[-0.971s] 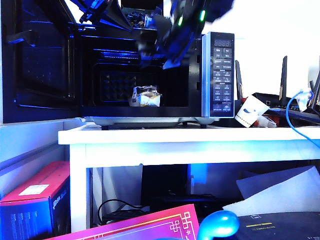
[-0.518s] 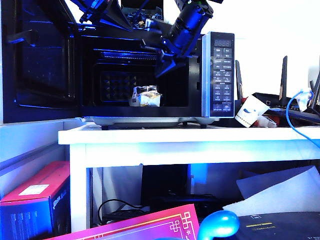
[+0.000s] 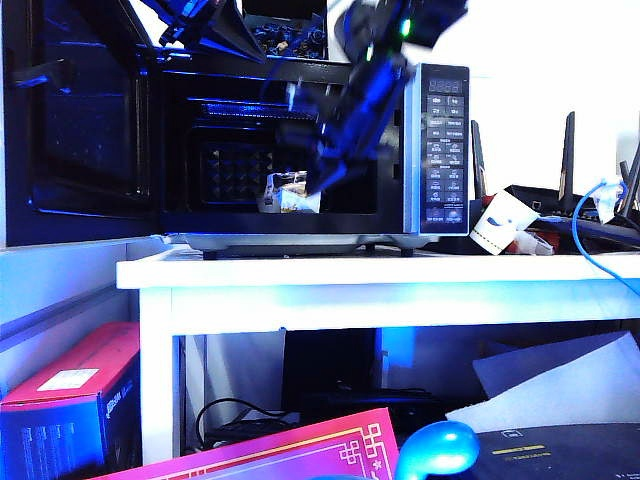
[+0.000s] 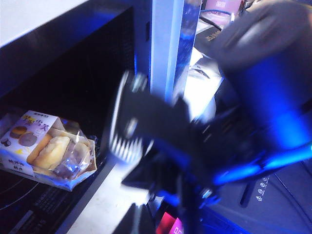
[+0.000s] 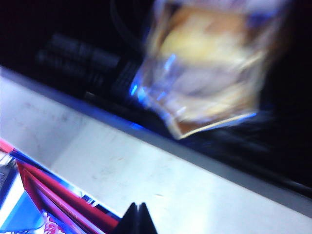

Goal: Open the microwave door, place the box of snacks from the top of the microwave inside, then close the microwave door.

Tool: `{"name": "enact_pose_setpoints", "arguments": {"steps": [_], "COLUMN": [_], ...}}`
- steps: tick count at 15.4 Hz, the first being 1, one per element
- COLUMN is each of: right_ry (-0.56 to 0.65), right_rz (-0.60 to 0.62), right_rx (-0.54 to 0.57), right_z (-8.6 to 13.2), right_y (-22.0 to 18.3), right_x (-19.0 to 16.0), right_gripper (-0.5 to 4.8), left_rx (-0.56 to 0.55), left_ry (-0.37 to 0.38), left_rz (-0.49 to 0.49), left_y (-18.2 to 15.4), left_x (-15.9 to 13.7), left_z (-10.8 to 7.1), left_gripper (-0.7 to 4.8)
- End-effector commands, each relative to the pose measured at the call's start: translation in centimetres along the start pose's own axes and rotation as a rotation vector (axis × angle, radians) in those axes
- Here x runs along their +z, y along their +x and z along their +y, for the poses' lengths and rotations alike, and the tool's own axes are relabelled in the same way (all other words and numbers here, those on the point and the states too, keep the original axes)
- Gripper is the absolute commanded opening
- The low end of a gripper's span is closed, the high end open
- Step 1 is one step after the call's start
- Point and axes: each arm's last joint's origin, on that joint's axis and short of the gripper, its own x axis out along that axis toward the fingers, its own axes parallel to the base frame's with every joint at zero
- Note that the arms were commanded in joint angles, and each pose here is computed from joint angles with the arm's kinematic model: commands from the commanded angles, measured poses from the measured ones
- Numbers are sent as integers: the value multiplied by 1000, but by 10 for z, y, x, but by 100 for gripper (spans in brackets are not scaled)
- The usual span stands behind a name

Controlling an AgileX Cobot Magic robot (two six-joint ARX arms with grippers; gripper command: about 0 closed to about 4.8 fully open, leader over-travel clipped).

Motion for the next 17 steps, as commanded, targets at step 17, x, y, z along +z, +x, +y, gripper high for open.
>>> {"name": "enact_pose_setpoints", "arguments": {"steps": [17], "right_ry": [-25], "right_rz": [-382], "right_rx": [-84], "right_z": [-9], "right_y": [51], "right_x": [6], "right_gripper": [17], "left_rx": [2], "left_ry": [-2], "left_rz": [2], "left_y": [-2], "left_x": [1], "left_z": [0], "left_gripper": [-6]}}
